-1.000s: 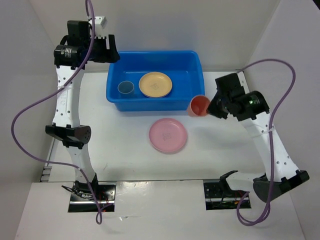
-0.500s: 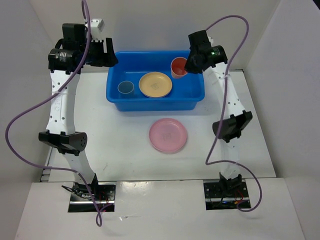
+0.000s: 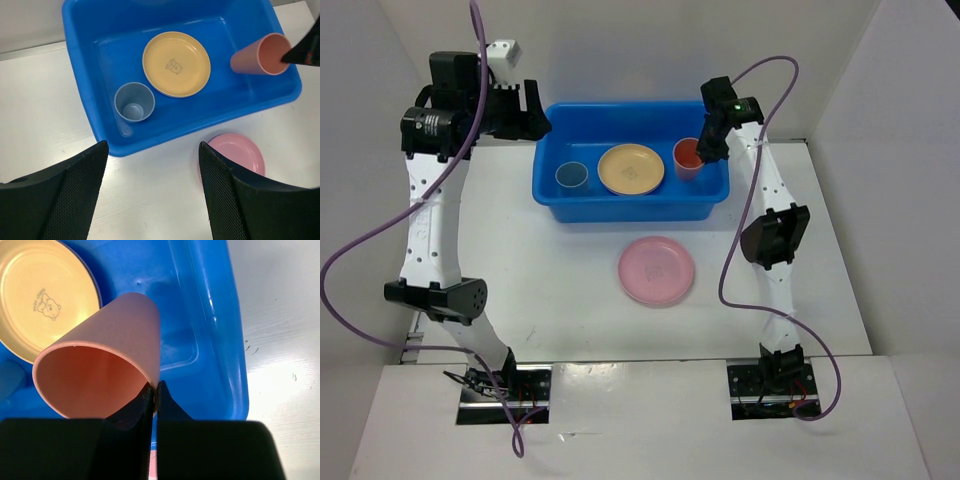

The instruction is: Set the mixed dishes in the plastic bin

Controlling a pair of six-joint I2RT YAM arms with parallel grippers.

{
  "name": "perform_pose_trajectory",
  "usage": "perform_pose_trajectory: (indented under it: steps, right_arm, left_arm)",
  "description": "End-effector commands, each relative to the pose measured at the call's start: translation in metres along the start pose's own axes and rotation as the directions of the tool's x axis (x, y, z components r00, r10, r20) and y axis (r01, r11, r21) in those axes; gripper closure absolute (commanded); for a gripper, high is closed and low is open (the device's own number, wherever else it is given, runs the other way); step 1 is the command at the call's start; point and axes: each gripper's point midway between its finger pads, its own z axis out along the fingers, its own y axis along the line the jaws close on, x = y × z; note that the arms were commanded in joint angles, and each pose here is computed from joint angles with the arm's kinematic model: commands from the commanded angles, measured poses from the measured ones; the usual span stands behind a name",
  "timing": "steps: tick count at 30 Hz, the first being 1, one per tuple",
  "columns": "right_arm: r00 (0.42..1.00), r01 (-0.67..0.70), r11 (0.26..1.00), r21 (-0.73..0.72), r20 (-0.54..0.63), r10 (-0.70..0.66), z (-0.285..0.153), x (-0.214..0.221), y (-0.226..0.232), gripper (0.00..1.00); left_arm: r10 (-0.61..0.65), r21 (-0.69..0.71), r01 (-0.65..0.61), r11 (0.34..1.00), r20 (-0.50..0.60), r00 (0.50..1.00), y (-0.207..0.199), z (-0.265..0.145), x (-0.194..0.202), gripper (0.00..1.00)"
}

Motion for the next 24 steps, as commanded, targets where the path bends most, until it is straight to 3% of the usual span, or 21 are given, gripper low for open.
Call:
perform_pose_trajectory:
  steps: [1,7,15,20,24]
  right_arm:
    - [0.999,0.031,0.999,0.02,-0.02,-0.03,0.005,0.008,-0.001,1.0]
    - [0.994,0.069,0.996,0.06,-0.094,-0.064,0.032,0.029,-0.009,1.0]
    - [0.99,0.089,0.992,0.091,-0.119,-0.078,0.043,0.039,-0.012,0.95]
    - [0.992,0.092,0.992,0.086,-0.091,-0.084,0.031,0.031,-0.012,0.64]
    - [0.997,0.072,0.996,0.05,-0.022,-0.071,0.001,0.013,-0.007,0.44]
  left_arm:
    - [0.012,0.061,-0.014,0.998,0.035,0.999,-0.012,-0.017,-0.004,0.2]
    - [0.012,0.127,-0.011,0.992,-0.011,1.0,-0.028,-0.021,0.018,0.22]
    - [0.032,0.12,-0.036,0.992,0.039,0.999,-0.037,-0.074,0.034,0.22]
    - [0.007,0.092,0.0,0.996,-0.074,0.997,-0.026,-0.06,0.098,0.22]
    - [-0.028,0.209,0.067,0.976,-0.184,0.982,-0.042,-0.048,0.153,0.23]
